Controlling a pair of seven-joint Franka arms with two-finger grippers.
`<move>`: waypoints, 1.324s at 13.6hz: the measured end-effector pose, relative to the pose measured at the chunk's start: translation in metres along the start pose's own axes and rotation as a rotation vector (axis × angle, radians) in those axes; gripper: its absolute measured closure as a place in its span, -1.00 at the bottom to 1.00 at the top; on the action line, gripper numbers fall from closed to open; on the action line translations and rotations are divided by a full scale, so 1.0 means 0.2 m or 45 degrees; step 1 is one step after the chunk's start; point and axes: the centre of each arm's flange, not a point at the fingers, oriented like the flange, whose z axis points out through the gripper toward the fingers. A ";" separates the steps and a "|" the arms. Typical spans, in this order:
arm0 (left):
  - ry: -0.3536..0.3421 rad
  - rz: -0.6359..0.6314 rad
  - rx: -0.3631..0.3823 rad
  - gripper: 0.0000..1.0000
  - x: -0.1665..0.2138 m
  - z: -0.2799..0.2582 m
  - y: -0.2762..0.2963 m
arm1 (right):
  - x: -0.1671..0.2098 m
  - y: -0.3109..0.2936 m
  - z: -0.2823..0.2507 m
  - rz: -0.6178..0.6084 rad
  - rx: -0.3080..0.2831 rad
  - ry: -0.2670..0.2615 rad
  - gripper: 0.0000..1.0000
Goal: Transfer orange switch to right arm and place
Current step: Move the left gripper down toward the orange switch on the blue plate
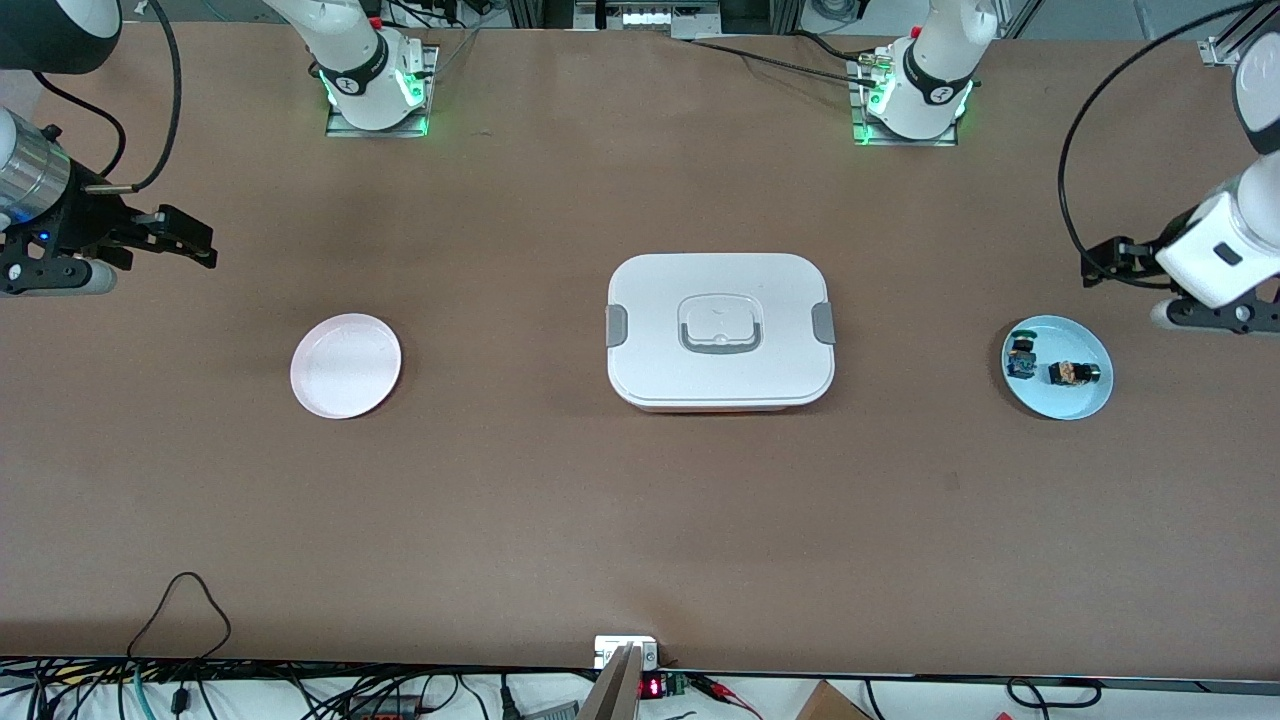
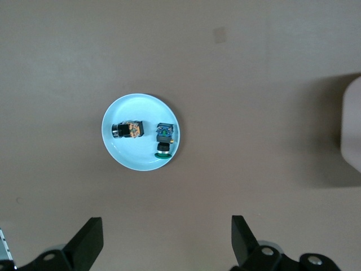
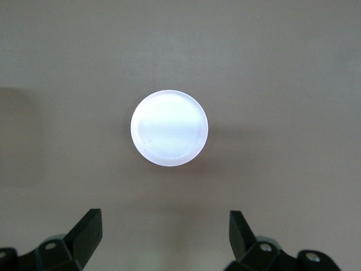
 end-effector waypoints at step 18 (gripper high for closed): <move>0.454 0.003 0.053 -1.00 0.07 1.47 -0.54 | 0.00 -0.01 0.00 -0.004 0.000 -0.005 -1.00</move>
